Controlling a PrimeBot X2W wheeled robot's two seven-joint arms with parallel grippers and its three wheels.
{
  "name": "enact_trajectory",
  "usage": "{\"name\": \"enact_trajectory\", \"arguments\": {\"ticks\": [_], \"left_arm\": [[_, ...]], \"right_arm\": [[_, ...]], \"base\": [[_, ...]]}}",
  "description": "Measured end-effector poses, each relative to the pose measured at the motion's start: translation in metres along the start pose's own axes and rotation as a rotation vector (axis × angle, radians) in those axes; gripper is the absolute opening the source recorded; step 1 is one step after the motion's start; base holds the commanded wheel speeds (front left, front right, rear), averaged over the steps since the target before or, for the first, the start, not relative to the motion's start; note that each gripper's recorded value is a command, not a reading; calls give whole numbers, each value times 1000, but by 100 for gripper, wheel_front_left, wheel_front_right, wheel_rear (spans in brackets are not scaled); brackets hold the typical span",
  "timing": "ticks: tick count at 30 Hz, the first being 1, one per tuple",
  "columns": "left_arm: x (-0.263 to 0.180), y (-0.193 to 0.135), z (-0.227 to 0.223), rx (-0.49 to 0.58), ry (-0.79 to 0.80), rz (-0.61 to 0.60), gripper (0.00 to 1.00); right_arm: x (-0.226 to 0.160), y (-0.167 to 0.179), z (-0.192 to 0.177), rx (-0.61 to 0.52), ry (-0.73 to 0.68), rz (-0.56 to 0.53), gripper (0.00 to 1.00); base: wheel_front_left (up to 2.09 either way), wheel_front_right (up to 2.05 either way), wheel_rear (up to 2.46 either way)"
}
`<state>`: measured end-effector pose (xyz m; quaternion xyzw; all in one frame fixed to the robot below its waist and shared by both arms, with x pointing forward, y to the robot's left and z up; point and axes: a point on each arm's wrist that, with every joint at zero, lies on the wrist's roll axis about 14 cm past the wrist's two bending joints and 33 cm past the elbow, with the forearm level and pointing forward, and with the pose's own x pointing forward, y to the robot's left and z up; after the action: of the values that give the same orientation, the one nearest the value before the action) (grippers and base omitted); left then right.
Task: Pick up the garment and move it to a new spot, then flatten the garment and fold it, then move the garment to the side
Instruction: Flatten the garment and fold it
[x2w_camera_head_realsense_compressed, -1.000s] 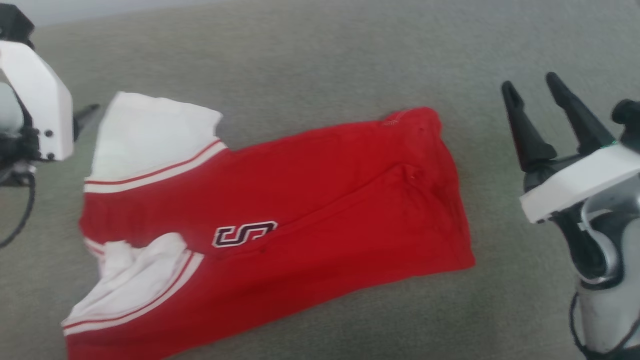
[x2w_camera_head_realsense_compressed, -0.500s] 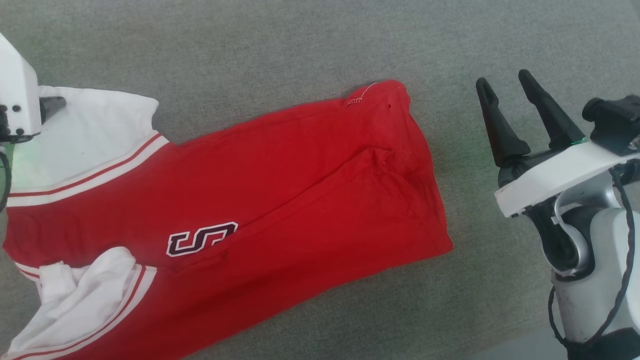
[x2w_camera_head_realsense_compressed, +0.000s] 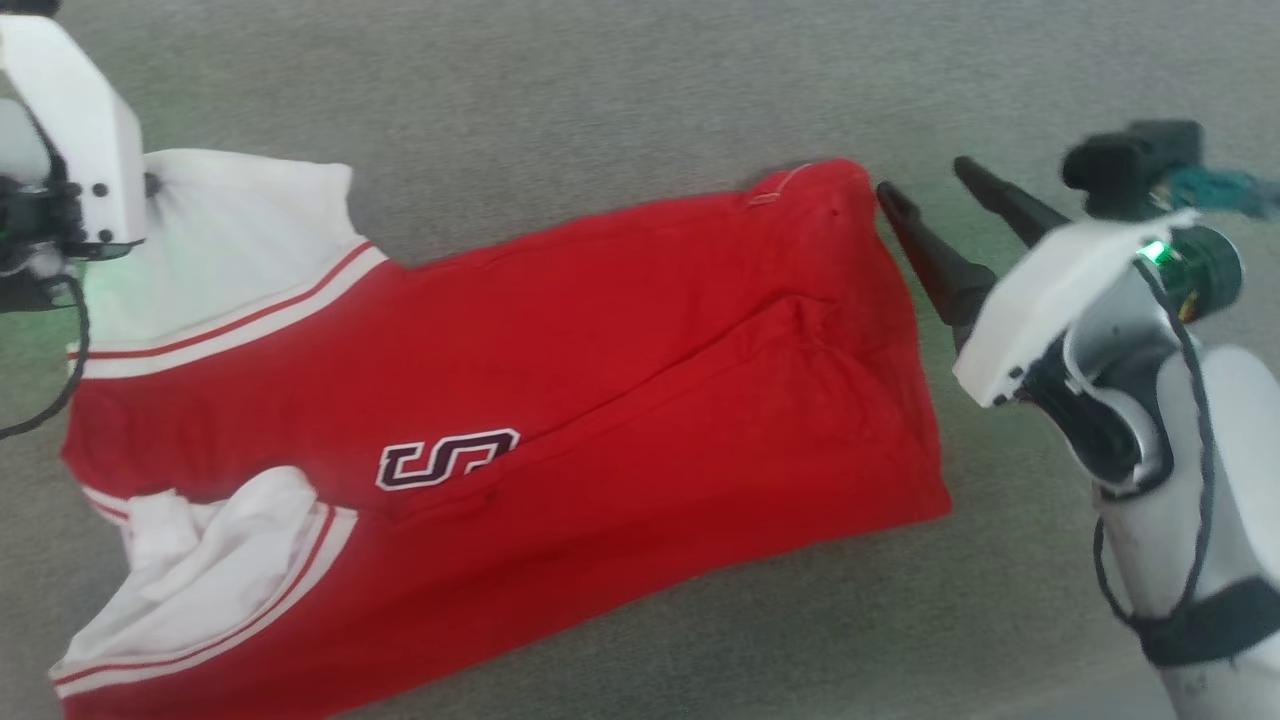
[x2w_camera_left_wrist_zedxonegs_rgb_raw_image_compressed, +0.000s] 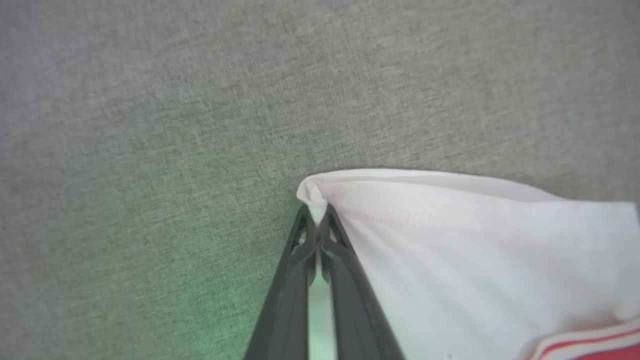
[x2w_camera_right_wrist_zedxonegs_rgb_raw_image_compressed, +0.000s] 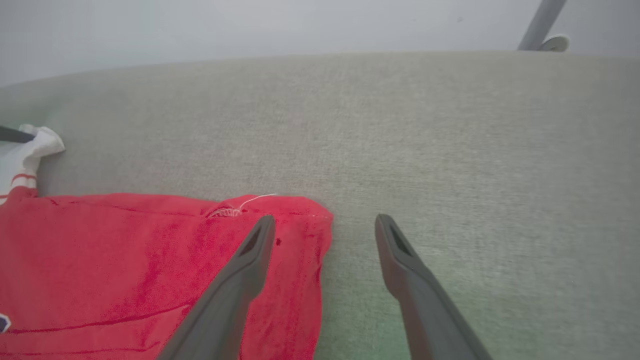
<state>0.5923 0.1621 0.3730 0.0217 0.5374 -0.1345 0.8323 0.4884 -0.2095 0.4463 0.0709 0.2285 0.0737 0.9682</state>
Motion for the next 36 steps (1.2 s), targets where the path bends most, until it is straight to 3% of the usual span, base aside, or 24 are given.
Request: {"name": "enact_trajectory", "arguments": {"ticks": [8, 15, 16, 17, 26, 36], "left_arm": [[-5, 2, -1, -5, -27, -3, 0], [-7, 3, -4, -14, -44, -8, 0], [-7, 3, -4, -15, -47, -7, 0], [-8, 3, -4, -16, -51, -8, 0], [-27, 5, -3, -26, -90, -8, 0], [-82, 2, 18, 21, -181, -4, 0]], "right_arm": [[36, 10, -41, -27, 351, 51, 100], [50, 16, -54, -73, 562, 62, 100], [50, 18, -55, -78, 589, 65, 73], [51, 19, -56, -92, 610, 68, 2], [52, 26, -42, -139, 594, 83, 0], [38, 31, -17, -163, 491, 103, 0]], "base": [[0, 0, 0], [0, 0, 0], [0, 0, 0], [0, 0, 0], [0, 0, 0], [0, 0, 0]]}}
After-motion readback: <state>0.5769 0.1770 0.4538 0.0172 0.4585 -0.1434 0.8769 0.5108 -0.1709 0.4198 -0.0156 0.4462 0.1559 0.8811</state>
